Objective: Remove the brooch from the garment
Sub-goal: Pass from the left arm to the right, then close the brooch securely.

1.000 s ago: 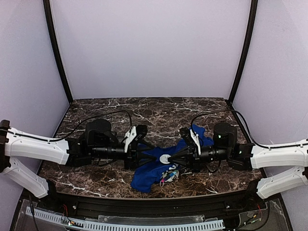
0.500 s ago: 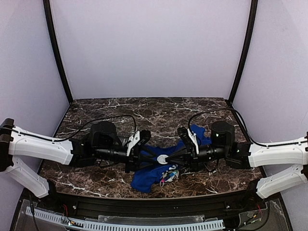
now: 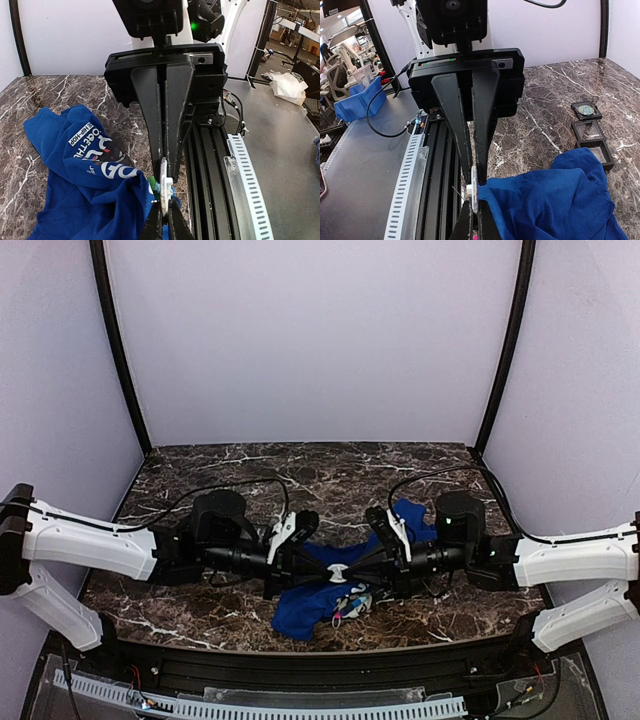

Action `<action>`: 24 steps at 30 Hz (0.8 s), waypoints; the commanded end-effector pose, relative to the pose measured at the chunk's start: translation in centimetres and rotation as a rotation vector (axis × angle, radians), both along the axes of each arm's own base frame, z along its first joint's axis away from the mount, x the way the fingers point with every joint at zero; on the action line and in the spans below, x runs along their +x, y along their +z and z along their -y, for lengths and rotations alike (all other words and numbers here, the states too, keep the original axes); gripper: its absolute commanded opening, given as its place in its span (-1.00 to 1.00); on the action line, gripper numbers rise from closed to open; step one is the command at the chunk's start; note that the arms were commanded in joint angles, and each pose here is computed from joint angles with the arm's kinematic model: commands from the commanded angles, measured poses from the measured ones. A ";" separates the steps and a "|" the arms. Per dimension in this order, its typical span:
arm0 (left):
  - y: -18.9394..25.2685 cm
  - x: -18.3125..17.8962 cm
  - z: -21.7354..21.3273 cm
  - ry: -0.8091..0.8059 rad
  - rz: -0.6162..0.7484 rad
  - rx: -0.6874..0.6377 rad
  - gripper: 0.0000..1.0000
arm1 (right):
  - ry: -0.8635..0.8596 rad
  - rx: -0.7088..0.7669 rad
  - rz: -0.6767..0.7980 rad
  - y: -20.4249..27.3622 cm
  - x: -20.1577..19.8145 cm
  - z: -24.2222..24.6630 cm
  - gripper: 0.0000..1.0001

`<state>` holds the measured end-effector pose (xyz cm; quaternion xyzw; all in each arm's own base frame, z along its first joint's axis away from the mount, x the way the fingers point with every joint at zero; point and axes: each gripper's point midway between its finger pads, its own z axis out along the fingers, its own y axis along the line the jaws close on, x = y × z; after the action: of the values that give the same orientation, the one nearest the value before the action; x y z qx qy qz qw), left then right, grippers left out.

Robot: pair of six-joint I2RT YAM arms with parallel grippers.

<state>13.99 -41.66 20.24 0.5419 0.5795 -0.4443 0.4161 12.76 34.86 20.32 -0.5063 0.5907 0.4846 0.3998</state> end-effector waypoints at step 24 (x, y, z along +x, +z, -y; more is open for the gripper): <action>1.7 1.7 -1.1 0.053 -0.087 -0.105 -0.98 | -0.061 0.038 0.068 1.0 0.6 0.2 0.08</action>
<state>15.53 -41.32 20.33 0.5071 0.5937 -0.4637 0.4187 13.08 34.75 20.82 -0.5053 0.5867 0.4724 0.4211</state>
